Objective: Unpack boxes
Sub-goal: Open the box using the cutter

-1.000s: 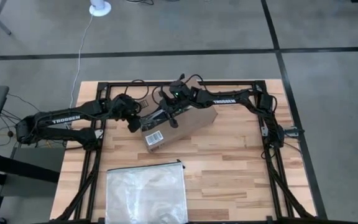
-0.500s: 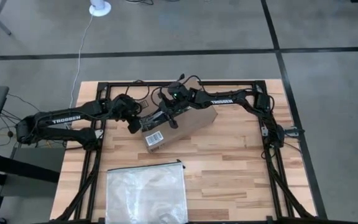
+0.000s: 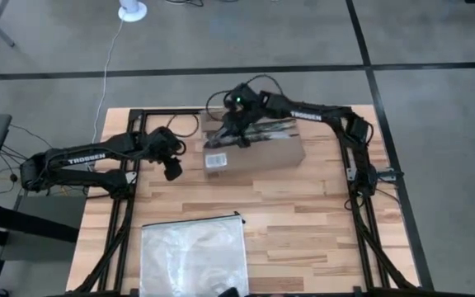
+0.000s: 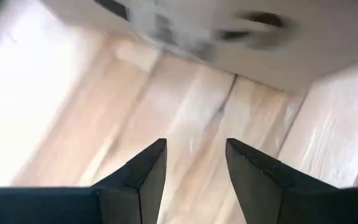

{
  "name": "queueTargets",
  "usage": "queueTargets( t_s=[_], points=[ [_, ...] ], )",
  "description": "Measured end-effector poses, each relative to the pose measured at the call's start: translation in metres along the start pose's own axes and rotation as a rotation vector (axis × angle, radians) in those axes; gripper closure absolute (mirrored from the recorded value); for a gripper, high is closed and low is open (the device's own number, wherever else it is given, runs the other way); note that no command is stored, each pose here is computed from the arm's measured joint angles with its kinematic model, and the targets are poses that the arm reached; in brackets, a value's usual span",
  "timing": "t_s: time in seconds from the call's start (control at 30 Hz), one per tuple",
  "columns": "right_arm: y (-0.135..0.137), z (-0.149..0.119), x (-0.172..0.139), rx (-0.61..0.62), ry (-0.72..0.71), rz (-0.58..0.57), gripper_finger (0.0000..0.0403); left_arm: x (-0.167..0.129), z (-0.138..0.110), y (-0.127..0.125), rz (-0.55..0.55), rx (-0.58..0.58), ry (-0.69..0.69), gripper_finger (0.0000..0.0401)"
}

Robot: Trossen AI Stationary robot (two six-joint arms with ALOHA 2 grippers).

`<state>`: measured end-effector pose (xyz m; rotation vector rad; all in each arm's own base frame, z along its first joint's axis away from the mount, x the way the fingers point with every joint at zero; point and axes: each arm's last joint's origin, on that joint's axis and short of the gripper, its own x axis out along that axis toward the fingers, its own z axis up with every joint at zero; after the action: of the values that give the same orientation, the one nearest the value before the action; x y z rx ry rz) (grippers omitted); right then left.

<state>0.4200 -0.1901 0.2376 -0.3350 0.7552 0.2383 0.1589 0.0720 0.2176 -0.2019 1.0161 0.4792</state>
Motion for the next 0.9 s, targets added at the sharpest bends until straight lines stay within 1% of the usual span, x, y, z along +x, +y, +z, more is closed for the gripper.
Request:
queueTargets(
  t_s=[0.07,0.13,0.23,0.27,0.33,0.43,0.53,0.63,0.77,0.83,0.9],
  points=[
    [-0.003,-0.004,-0.004,0.008,0.038,0.004,0.0342,0.001,-0.001,-0.001,-0.005,0.015,0.008,0.0249],
    [-0.005,-0.002,-0.010,0.016,0.030,-0.005,0.0342,0.001,-0.001,-0.002,-0.017,0.029,0.005,0.0249],
    [-0.005,0.004,-0.017,0.009,0.008,-0.021,0.0342,0.001,0.002,-0.001,-0.001,-0.003,-0.025,0.0249],
    [-0.004,0.006,-0.018,0.009,0.005,-0.024,0.0342,0.001,0.005,-0.001,-0.008,-0.015,-0.054,0.0249],
    [-0.005,0.009,-0.019,0.027,0.005,-0.031,0.0342,-0.005,0.015,-0.002,-0.021,-0.030,-0.154,0.0249],
    [-0.003,0.011,-0.018,0.055,0.002,-0.025,0.0342,-0.013,0.036,-0.001,-0.021,-0.042,-0.352,0.0249],
    [-0.001,0.012,-0.016,0.050,0.001,-0.019,0.0342,-0.011,0.052,0.000,-0.009,0.017,-0.484,0.0249],
    [0.002,0.014,-0.015,0.043,0.001,-0.009,0.0342,0.005,0.058,0.005,0.003,0.052,-0.468,0.0249],
    [0.003,0.013,-0.015,0.045,-0.001,0.002,0.0342,0.031,0.066,0.016,-0.055,0.062,-0.447,0.0249],
    [0.003,0.014,-0.015,0.053,-0.003,0.004,0.0342,0.041,0.071,0.022,-0.086,0.054,-0.468,0.0249],
    [0.003,0.014,-0.015,0.058,-0.004,0.003,0.0342,0.045,0.081,0.026,-0.124,0.062,-0.502,0.0249]
  ],
)
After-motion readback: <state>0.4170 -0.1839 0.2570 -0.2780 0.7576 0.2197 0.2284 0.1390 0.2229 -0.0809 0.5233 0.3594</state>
